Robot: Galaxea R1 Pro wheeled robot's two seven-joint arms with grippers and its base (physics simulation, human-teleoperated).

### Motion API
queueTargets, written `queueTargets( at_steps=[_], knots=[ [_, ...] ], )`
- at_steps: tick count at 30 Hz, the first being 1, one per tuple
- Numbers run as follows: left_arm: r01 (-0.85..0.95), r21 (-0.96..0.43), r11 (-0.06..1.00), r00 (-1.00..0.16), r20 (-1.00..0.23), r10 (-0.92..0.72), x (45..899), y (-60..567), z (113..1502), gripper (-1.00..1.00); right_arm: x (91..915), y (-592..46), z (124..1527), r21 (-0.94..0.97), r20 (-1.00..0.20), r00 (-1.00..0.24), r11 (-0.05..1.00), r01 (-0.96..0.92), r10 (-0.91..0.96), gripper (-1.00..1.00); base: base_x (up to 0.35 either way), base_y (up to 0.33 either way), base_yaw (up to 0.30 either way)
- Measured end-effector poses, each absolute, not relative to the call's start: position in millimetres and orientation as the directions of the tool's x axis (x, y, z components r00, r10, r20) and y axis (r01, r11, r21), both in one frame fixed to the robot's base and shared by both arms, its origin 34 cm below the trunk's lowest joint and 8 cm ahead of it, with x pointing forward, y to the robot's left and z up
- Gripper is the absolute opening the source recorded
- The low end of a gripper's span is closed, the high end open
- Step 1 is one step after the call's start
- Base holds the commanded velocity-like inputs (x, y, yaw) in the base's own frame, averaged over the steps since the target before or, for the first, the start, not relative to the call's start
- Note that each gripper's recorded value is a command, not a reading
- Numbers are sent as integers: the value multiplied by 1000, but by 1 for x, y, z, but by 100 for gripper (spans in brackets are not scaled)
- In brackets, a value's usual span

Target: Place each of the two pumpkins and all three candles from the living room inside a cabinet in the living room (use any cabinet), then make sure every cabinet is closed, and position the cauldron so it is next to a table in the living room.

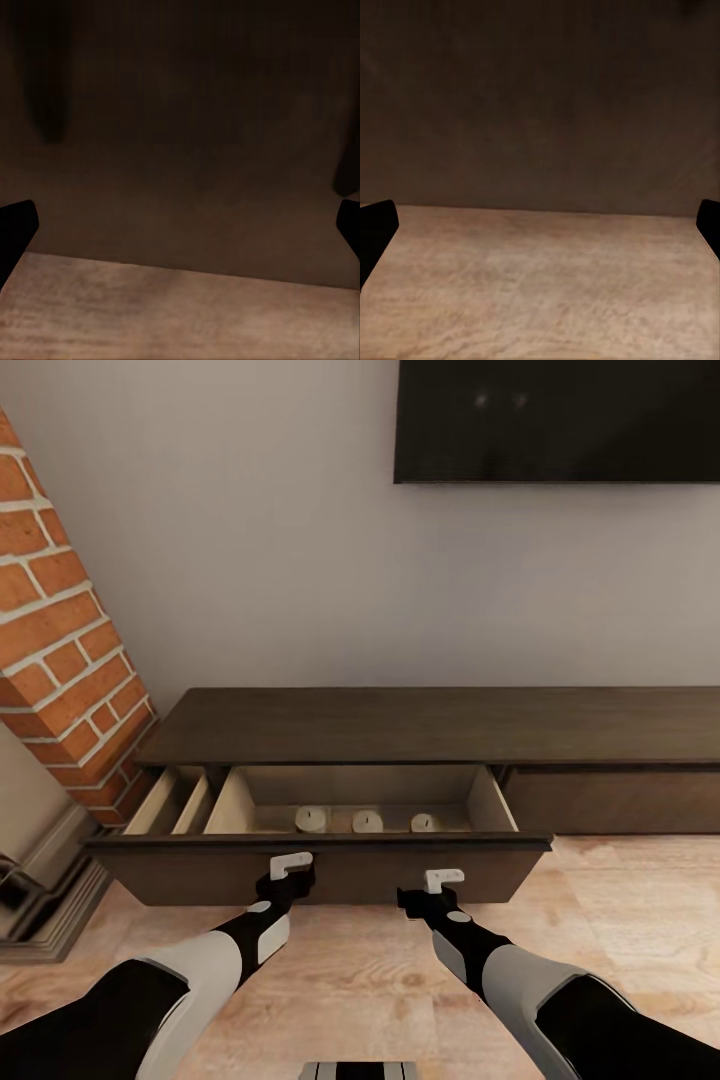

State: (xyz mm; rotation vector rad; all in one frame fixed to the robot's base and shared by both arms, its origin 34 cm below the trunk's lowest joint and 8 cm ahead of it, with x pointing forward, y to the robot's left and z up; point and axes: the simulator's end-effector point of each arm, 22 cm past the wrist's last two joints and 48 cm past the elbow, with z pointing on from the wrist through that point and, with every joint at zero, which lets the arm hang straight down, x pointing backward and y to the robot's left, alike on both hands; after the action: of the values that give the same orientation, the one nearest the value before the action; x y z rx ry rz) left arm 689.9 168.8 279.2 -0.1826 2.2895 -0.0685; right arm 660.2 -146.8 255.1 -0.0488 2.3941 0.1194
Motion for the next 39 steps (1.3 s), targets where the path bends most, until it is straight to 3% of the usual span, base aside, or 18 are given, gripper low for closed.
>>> queueTargets(
  at_steps=[29, 39],
  knots=[
    [-114, -107, 988, -662, -733, -156, 686, 170, 276, 100, 660, -147, 255, 71, -677, -736, 995, -70, -4, 100, 183, 0, 0],
    [-108, -105, 989, -662, -734, -150, 686, 169, 276, 100, 660, -147, 255, 71, -677, -736, 995, -69, -3, 100, 36, 0, 0]
  ],
)
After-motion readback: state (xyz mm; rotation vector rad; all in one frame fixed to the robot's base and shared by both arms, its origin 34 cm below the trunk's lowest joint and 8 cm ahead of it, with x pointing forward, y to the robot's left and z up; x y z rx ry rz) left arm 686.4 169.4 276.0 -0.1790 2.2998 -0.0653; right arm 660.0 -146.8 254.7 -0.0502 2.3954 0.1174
